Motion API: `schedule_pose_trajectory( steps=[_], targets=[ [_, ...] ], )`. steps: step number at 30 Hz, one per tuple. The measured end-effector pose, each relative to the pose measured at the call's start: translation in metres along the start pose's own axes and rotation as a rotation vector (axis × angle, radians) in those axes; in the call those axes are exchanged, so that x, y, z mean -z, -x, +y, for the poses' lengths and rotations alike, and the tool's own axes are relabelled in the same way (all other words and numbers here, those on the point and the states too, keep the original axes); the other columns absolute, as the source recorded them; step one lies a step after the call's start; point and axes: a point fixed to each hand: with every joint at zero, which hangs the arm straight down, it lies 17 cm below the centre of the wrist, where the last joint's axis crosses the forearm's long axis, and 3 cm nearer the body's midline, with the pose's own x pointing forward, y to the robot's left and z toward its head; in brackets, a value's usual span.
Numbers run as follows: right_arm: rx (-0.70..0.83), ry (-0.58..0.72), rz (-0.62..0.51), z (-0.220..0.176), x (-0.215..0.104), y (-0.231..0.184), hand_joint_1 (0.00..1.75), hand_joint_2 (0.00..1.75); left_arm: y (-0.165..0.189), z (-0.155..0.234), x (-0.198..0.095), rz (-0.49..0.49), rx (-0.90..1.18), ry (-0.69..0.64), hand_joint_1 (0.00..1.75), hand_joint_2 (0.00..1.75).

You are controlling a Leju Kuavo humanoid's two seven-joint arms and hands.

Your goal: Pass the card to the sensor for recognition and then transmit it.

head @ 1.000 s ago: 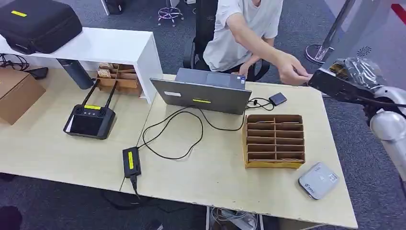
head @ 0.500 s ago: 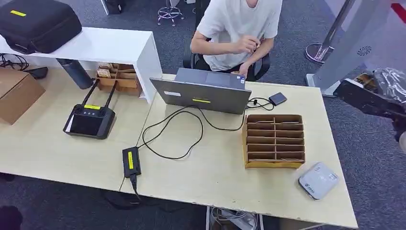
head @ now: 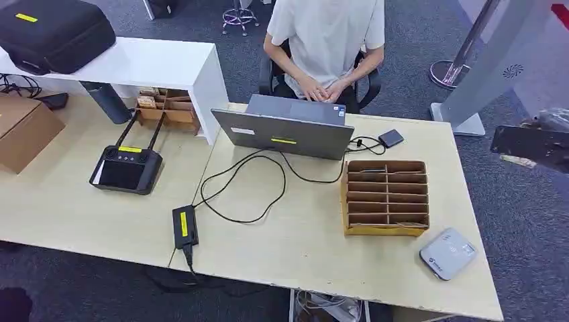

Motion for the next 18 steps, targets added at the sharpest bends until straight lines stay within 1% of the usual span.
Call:
schedule_pose_trajectory(
  steps=[1, 3, 5, 8, 12, 15, 18],
  targets=[
    [-0.024, -0.043, -0.006, -0.008, -0.011, -0.004, 1.75, 1.75, 0.001, 0.000, -0.001, -0.001, -0.013, -0.001, 0.00, 1.75],
    [-0.057, -0.086, -0.016, -0.021, -0.027, -0.013, 1.75, 1.75, 0.004, 0.002, -0.001, 0.000, -0.033, -0.007, 0.00, 1.75],
    [-0.093, -0.088, -0.027, -0.037, -0.043, -0.020, 1.75, 1.75, 0.006, 0.003, -0.002, -0.003, -0.050, -0.010, 0.00, 1.75],
    [-0.145, -0.100, -0.040, -0.041, -0.057, -0.033, 1.75, 1.75, 0.010, 0.004, -0.003, 0.000, -0.071, -0.013, 0.00, 1.75],
    [-0.184, -0.107, -0.057, -0.034, -0.071, -0.044, 1.75, 1.75, 0.016, 0.005, -0.004, 0.008, -0.090, -0.021, 0.00, 1.75],
    [-0.196, -0.103, -0.071, -0.017, -0.075, -0.046, 1.75, 1.75, 0.018, 0.006, -0.005, 0.007, -0.099, -0.024, 0.00, 1.75],
    [-0.190, -0.071, -0.082, 0.000, -0.075, -0.042, 1.75, 1.75, 0.018, 0.006, -0.005, 0.006, -0.107, -0.025, 0.00, 1.75]
  ],
)
